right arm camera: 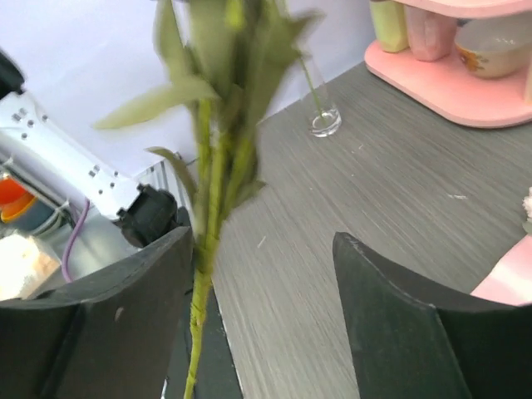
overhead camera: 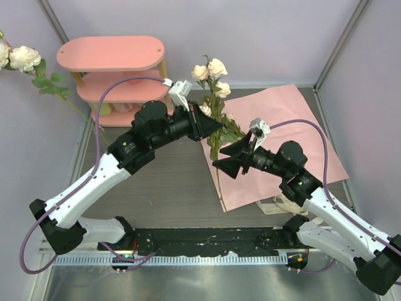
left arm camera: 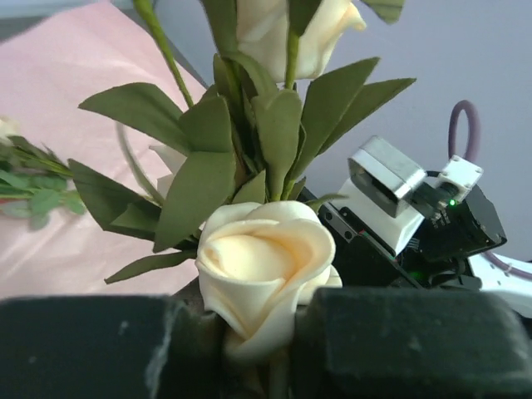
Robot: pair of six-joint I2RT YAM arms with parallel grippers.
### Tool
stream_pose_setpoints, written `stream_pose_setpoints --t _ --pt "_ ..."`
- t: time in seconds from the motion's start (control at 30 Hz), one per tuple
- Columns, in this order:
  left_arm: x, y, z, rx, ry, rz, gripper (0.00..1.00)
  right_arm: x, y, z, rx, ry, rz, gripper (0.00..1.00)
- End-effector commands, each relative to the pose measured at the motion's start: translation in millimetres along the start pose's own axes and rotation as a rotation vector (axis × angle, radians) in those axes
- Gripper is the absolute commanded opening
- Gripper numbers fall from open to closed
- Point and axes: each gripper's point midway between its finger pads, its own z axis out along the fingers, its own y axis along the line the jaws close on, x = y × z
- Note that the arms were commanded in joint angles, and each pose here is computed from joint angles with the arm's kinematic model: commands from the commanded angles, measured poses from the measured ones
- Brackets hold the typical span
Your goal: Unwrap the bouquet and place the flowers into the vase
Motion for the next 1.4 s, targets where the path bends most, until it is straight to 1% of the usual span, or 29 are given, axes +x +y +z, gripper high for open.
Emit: stream_pose_setpoints --t 0.0,0.03,0.07,0.1,0.13,0.17,0.2,0.23,0.3,0.33,0.37,0.4,0.47,0.53,0.57,0.6,0.67,0.8,1.0,1.13,1.3,1.37 --pt "-45.4 1.0 -32.2 -0.123 -0.099 0.193 0.00 -18.2 -28.3 -2.1 0.203 -0.028 0.004 0.79" --pt "-64.5 -0.5 -45.2 -0.168 -0.143 0.231 0.00 -26.7 -46.1 -9.2 0.322 -0.069 0.001 0.83" --pt "-65.4 13.1 -58.1 -0.256 -0.128 0.263 0.00 -29.5 -54.5 -14.3 0.381 -0.084 0.002 0.87" --pt "-81.4 27.6 -73.2 -0.370 -0.177 0.308 0.00 -26.4 -63.3 -21.0 0.440 -0.076 0.002 0.90" --pt "-102.8 28.6 -96.6 -0.437 -0.230 0.383 0.00 -33.6 -73.7 -30.9 0.520 -0.114 -0.012 0.92" --pt "-107.5 39.4 -111.9 -0.520 -0.230 0.423 0.02 -34.3 -76.6 -34.6 0.543 -0.121 -0.021 0.94" --pt "-118.6 45.1 -127.3 -0.589 -0.264 0.454 0.02 -31.2 -80.5 -37.4 0.560 -0.116 -0.038 0.95" --pt "-141.2 60.9 -161.3 -0.767 -0.337 0.516 0.02 -30.2 -80.6 -38.4 0.561 -0.114 -0.044 0.95" --pt "-166.2 68.7 -194.3 -0.931 -0.428 0.567 0.03 -27.7 -82.1 -38.5 0.564 -0.106 -0.051 0.95" --pt "-177.7 76.0 -216.6 -1.057 -0.463 0.600 0.03 -20.8 -84.5 -39.4 0.574 -0.078 -0.041 0.95" --pt "-198.2 68.0 -237.2 -1.107 -0.544 0.643 0.02 -17.9 -86.8 -37.8 0.578 -0.069 -0.036 0.95" --pt "-203.1 74.8 -247.0 -1.173 -0.567 0.668 0.01 -17.8 -87.6 -36.9 0.579 -0.067 -0.032 0.95" --pt "-224.0 65.0 -271.8 -1.202 -0.685 0.668 0.00 -15.5 -87.7 -32.5 0.568 -0.053 -0.023 0.95" --pt "-238.2 66.4 -290.0 -1.259 -0.748 0.670 0.00 -14.6 -86.1 -30.0 0.554 -0.047 -0.017 0.95" --pt "-246.6 67.5 -292.5 -1.291 -0.777 0.676 0.00 -15.0 -86.4 -29.8 0.556 -0.047 -0.017 0.94" --pt "-256.7 66.8 -305.5 -1.330 -0.812 0.667 0.00 -14.2 -87.0 -29.4 0.557 -0.045 -0.015 0.94" --pt "-265.9 72.2 -305.3 -1.364 -0.797 0.685 0.00 -15.5 -86.5 -29.8 0.557 -0.049 -0.016 0.94" --pt "-283.2 86.7 -285.3 -1.386 -0.788 0.700 0.00 -16.1 -86.6 -29.7 0.557 -0.048 -0.022 0.94" --pt "-293.9 115.4 -275.5 -1.438 -0.754 0.721 0.00 -17.7 -88.3 -36.9 0.584 -0.038 -0.055 0.94" --pt "-299.6 132.0 -282.0 -1.475 -0.755 0.721 0.00 -17.7 -87.1 -38.9 0.584 -0.041 -0.062 0.95" --pt "-296.8 153.1 -287.8 -1.522 -0.729 0.722 0.00 -17.4 -88.4 -38.2 0.586 -0.039 -0.061 0.94" --pt "-295.1 160.0 -297.1 -1.544 -0.744 0.705 0.00 -17.1 -88.1 -38.9 0.587 -0.037 -0.062 0.94"
